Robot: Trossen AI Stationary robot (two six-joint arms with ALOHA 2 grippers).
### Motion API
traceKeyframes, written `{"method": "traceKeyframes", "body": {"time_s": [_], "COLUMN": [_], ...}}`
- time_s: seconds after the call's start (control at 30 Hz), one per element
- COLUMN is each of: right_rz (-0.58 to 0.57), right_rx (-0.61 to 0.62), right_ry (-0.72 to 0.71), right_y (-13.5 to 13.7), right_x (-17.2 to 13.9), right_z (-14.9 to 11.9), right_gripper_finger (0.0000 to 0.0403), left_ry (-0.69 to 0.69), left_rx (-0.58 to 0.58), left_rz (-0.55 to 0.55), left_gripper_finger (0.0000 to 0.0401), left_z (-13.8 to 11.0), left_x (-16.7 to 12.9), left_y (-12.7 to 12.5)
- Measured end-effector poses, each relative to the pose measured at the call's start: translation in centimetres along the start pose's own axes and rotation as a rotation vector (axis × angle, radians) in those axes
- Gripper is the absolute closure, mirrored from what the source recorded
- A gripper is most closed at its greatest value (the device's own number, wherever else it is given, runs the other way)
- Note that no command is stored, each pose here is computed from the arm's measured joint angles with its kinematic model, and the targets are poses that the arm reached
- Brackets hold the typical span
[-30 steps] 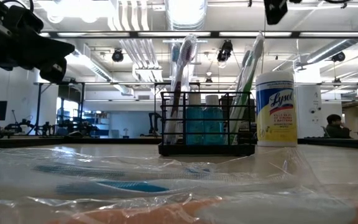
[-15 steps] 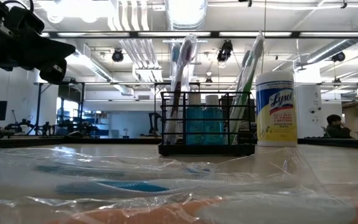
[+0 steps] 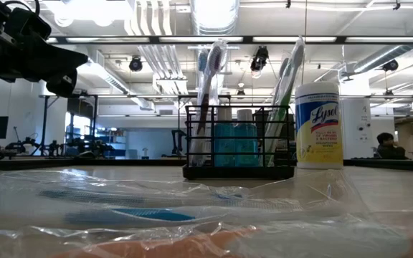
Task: Pick & Place toothbrushing station
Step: Put the top blue toothbrush into the mesh organizer
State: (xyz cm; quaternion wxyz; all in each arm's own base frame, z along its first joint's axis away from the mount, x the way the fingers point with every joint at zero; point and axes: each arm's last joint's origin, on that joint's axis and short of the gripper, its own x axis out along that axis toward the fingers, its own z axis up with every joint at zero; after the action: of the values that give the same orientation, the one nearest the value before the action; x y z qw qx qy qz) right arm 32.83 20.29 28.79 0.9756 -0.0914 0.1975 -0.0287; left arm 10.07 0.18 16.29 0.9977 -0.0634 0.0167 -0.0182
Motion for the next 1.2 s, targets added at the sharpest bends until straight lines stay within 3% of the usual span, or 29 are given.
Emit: {"method": "traceKeyframes", "body": {"time_s": [0.37,0.67,0.9,1.2], "right_rz": [-0.048,-0.014,0.019,0.040], "right_rx": [0.042,0.163,0.177,0.202], "right_ry": [0.040,0.081,0.155,0.334], "right_y": [4.4,7.0,9.9,9.9], "right_x": [2.1,2.7,3.9,6.8], "right_z": [0.4,-0.6,-3.2,-6.8], "right_gripper_finger": [0.0386,0.0298,0.0265,0.0273], "left_ry": [0.005,0.003,0.001,0.001], "left_rx": [-0.024,-0.079,-0.058,-0.033], "left_rz": [0.000,-0.001,-0.001,0.002], "left_gripper_finger": [0.0385,0.0395,0.0375,0.0369], "left_z": [0.0,0.0,0.0,0.0], "left_x": [0.0,0.0,0.0,0.0], "left_y": [0.0,0.0,0.0,0.0]}}
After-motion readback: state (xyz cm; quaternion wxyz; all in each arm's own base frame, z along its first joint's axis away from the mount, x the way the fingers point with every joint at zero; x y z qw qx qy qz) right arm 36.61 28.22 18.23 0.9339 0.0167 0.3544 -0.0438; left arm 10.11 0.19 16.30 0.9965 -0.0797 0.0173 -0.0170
